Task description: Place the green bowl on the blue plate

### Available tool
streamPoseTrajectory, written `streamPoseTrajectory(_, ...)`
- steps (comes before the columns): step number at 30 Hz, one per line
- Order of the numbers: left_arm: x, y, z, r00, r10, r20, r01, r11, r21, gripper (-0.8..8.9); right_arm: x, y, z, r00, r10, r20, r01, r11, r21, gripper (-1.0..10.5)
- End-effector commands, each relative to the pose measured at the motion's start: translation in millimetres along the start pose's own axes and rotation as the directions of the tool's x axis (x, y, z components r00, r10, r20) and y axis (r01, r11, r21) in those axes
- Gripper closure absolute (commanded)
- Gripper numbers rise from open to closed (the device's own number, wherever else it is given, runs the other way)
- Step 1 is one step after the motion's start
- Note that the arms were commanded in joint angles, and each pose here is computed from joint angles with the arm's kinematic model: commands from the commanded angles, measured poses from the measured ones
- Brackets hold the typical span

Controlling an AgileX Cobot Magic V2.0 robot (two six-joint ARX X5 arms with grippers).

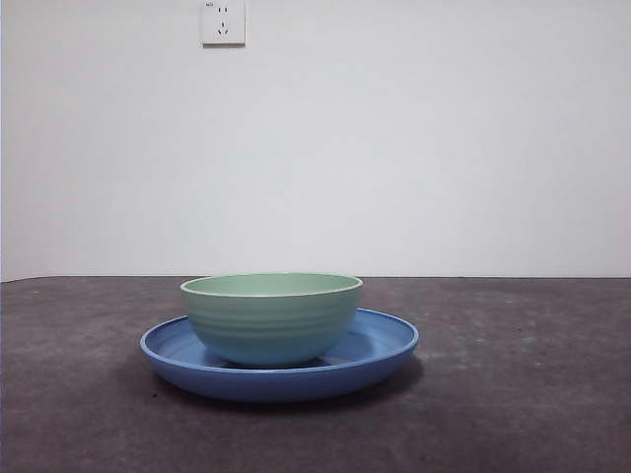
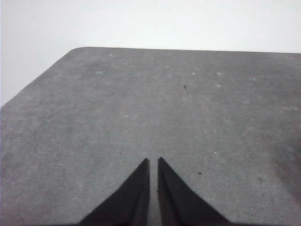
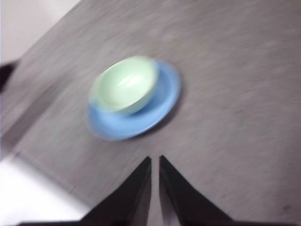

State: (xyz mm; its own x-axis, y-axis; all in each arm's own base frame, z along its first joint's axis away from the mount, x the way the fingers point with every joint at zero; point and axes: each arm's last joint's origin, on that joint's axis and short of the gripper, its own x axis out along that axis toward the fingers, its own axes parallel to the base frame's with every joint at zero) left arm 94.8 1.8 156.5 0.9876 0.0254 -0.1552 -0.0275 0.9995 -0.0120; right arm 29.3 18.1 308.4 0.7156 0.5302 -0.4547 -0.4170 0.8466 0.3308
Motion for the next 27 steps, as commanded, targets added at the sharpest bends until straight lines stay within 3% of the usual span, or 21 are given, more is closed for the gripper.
streamPoseTrajectory(1, 2, 0, -7, 1.0, 0.004, -0.024, -0.004, 1.0, -0.003, 7.87, 10, -10, -3, 0.985, -0.096, 0.146, 0.094, 0.995, 0.023, 9.2)
streamPoseTrajectory(3, 2, 0, -7, 1.0, 0.004, -0.024, -0.004, 1.0, -0.003, 7.87, 20, -19, -7, 0.952, -0.14, 0.271, 0.138, 0.99, 0.025, 9.2)
streamPoseTrajectory(6, 2, 0, -7, 1.0, 0.004, -0.024, -0.004, 1.0, -0.003, 7.87, 37, -35, -18, 0.873, -0.18, 0.453, 0.205, 0.979, -0.007, 9.2)
streamPoseTrajectory(10, 2, 0, -7, 1.0, 0.004, -0.024, -0.004, 1.0, -0.003, 7.87, 60, -56, -38, 0.798, -0.241, 0.552, 0.332, 0.941, -0.069, 9.2)
streamPoseTrajectory(19, 2, 0, -7, 1.0, 0.004, -0.024, -0.004, 1.0, -0.003, 7.87, 99, -92, -81, 0.75, -0.478, 0.457, 0.536, 0.844, 0.003, 9.2)
streamPoseTrajectory(21, 2, 0, -7, 1.0, 0.004, -0.024, -0.004, 1.0, -0.003, 7.87, 105, -96, -87, 0.748, -0.494, 0.444, 0.547, 0.837, 0.01, 9.2)
streamPoseTrajectory(27, 2, 0, -7, 1.0, 0.004, -0.023, -0.004, 1.0, -0.003, 7.87, 110, -96, -93, 0.778, -0.477, 0.409, 0.537, 0.843, -0.038, 9.2)
